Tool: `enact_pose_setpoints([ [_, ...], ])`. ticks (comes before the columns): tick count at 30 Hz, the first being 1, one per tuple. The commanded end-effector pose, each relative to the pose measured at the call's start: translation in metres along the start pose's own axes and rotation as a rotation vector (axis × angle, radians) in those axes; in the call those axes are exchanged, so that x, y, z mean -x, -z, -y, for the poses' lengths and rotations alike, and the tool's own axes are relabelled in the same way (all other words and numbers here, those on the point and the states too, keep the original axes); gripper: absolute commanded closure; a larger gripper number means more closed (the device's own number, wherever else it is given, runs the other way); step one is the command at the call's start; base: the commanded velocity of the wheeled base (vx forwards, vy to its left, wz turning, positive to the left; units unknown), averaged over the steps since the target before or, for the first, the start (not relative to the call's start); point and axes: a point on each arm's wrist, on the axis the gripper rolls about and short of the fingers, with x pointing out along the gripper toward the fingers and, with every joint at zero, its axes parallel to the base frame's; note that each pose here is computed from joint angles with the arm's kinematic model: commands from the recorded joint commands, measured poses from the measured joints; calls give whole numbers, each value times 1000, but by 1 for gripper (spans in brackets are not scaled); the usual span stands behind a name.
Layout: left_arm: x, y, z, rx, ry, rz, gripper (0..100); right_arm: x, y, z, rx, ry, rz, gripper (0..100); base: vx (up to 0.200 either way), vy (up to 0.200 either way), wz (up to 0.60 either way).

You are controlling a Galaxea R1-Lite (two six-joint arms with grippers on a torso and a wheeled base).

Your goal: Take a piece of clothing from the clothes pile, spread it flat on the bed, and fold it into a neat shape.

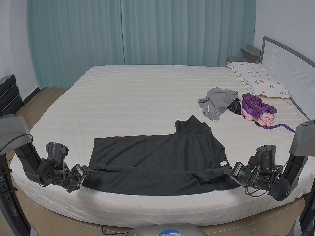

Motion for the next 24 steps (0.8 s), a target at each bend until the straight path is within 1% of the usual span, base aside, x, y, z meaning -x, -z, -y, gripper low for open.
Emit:
enact_pose_setpoints([
  [1, 0, 0, 0, 1, -1, 0, 0, 8, -2, -5, 3, -21, 13, 100, 0, 0, 0],
  [8, 0, 0, 0, 4, -1, 1, 0, 9, 7, 5, 1, 26, -27, 100, 0, 0, 0],
  [9, 0, -1, -1, 3, -2, 2, 0, 7, 10, 12, 0, 52, -43, 100, 0, 0, 0],
  [10, 0, -1, -1, 4, -1, 4, 0, 7, 11, 13, 1, 57, -46, 100, 0, 0, 0],
  [11, 0, -1, -1, 6, -1, 2, 0, 3, 12, 20, 15, 82, -57, 0, 0, 0, 0],
  [13, 0, -1, -1, 7, -1, 2, 0, -1, 12, 28, 35, 110, -69, 0, 0, 0, 0],
  [15, 0, -1, -1, 6, -1, 2, 0, -5, 11, 33, 42, 119, -65, 0, 0, 0, 0],
  [20, 0, -1, -1, 2, -1, 8, 0, -6, 2, 35, 28, 102, -44, 0, 0, 0, 0],
  [24, 1, -2, 1, -6, 31, 42, 0, -11, -8, 36, 25, 94, -15, 0, 0, 0, 0],
])
